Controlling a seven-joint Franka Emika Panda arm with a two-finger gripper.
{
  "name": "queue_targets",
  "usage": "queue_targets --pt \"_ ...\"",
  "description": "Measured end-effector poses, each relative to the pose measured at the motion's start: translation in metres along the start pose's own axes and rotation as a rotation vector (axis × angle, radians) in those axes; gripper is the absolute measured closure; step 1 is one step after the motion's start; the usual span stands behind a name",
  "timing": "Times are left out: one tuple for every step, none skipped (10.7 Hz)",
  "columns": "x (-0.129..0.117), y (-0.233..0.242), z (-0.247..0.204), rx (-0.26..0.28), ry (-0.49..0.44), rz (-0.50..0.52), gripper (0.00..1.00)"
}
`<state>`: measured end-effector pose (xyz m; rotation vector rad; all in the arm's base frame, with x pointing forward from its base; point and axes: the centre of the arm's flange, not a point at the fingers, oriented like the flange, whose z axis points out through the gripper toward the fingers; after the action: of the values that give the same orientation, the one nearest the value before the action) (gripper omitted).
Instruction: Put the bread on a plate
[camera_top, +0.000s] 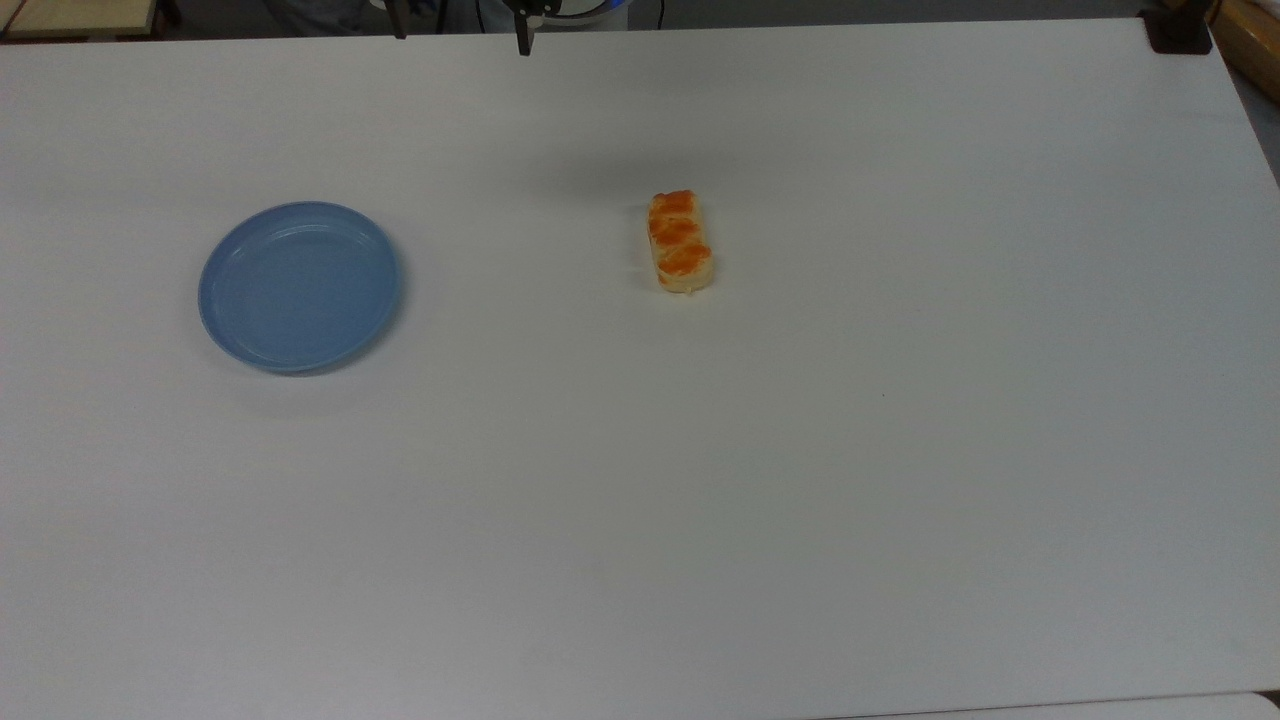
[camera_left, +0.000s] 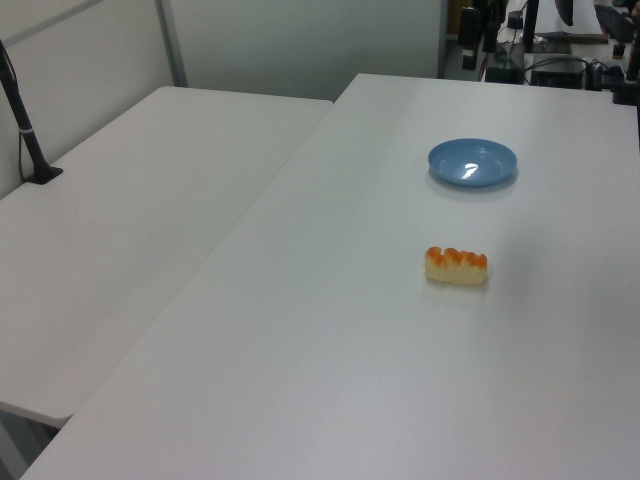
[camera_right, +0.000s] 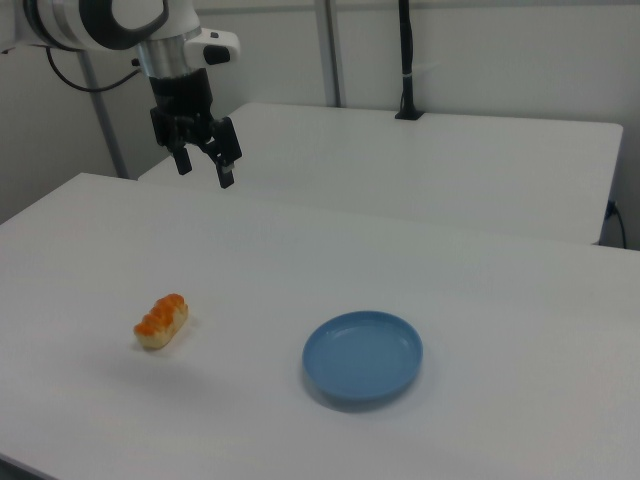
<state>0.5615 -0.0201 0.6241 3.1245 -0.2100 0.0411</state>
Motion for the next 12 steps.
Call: queue_targets --pt "0.0 0.0001 0.0 -0.001 0.0 0.0 0.0" --pt "-0.0004 0.0 0.0007 -0.001 -0.005 -0.024 0.0" --pt "-0.0011 0.0001 0.0015 -0.001 -0.012 -0.04 0.0" --pt "-0.0014 0.0001 0.002 -0.002 -0.016 -0.047 0.0" --pt "-0.0014 0.0001 0.0021 -0.002 -0.017 -0.052 0.0" --pt "-0.0014 0.0001 0.0021 -0.002 -0.017 -0.053 0.0" --pt "-0.0014 0.0001 0.0021 -0.002 -0.017 -0.053 0.0" --pt "-0.0014 0.0001 0.0021 -0.002 -0.017 -0.053 0.0" --pt "-0.0014 0.0001 0.0021 -0.002 -0.017 -0.053 0.0" --pt "-0.0014 0.0001 0.0021 -0.002 -0.017 -0.053 0.0" --pt "-0.0014 0.0001 0.0021 -0.002 -0.017 -0.053 0.0" --pt "-0.0014 0.0001 0.0021 -0.002 -0.017 -0.053 0.0"
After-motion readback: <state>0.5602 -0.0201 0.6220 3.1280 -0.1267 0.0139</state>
